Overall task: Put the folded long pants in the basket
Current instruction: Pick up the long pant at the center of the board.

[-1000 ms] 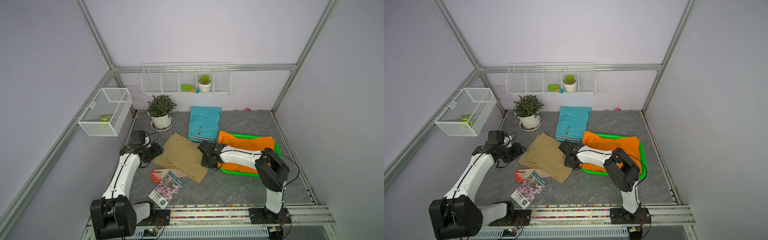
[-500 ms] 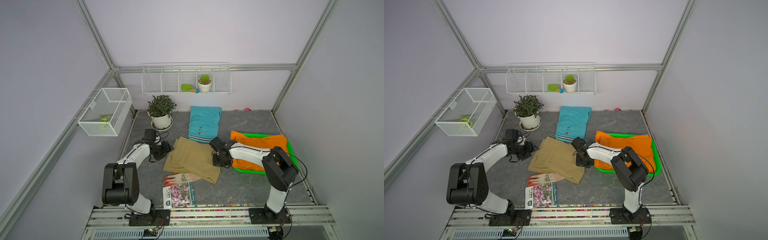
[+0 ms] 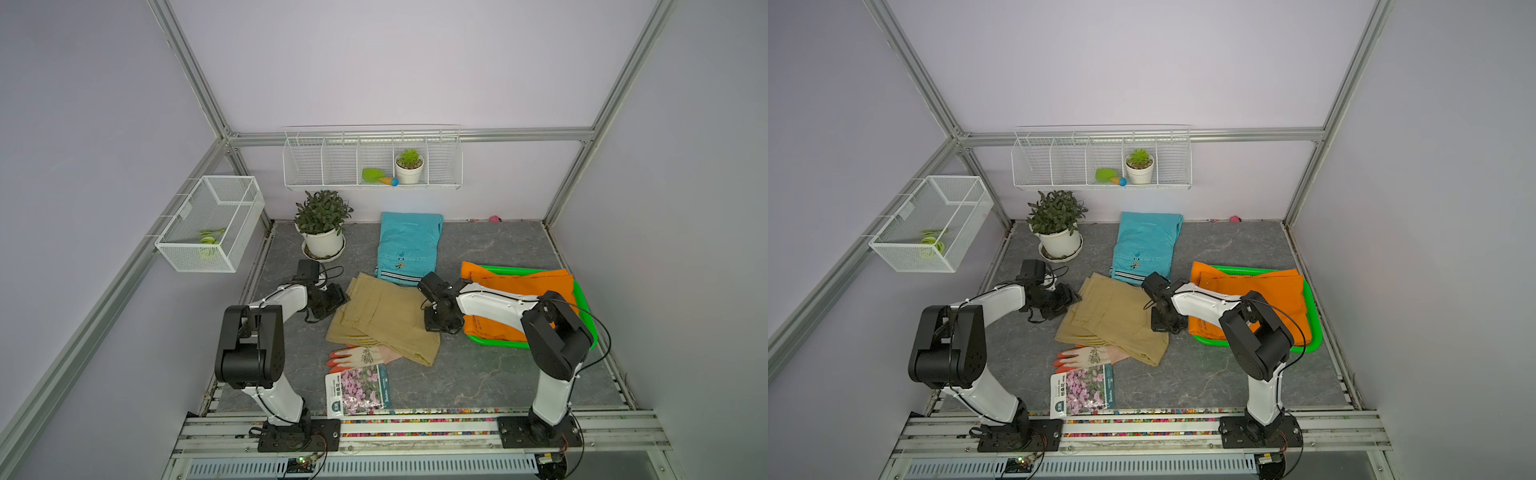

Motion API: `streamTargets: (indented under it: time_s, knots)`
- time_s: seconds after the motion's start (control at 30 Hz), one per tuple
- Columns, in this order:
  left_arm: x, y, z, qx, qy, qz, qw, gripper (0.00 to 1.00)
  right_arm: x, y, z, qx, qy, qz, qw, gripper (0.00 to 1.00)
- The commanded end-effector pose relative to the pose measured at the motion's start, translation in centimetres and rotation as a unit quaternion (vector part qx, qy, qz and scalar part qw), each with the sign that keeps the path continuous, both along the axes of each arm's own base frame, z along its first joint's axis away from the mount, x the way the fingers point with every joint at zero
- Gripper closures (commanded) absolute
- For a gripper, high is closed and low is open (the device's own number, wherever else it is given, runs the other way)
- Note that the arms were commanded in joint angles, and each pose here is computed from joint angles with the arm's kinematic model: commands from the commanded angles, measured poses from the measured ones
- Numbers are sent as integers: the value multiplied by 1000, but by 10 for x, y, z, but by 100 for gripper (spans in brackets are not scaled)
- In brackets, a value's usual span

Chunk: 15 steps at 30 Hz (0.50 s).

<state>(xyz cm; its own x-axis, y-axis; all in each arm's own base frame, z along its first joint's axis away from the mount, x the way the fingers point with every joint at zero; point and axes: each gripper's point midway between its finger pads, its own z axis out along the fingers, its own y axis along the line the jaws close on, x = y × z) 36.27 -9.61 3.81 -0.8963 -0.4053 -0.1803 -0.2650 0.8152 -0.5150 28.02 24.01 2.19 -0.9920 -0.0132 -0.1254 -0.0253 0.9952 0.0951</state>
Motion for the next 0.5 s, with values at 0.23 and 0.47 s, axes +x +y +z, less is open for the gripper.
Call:
streamTargets:
  time_s: [0.23, 0.47]
  knots:
    - [-4, -23, 5, -51, -30, -33, 998, 41, 1, 1, -13, -1, 19, 3, 1000, 100]
    - [-7, -26, 5, -55, -32, -38, 997, 48, 2, -1, -17, -10, 27, 6, 1000, 100]
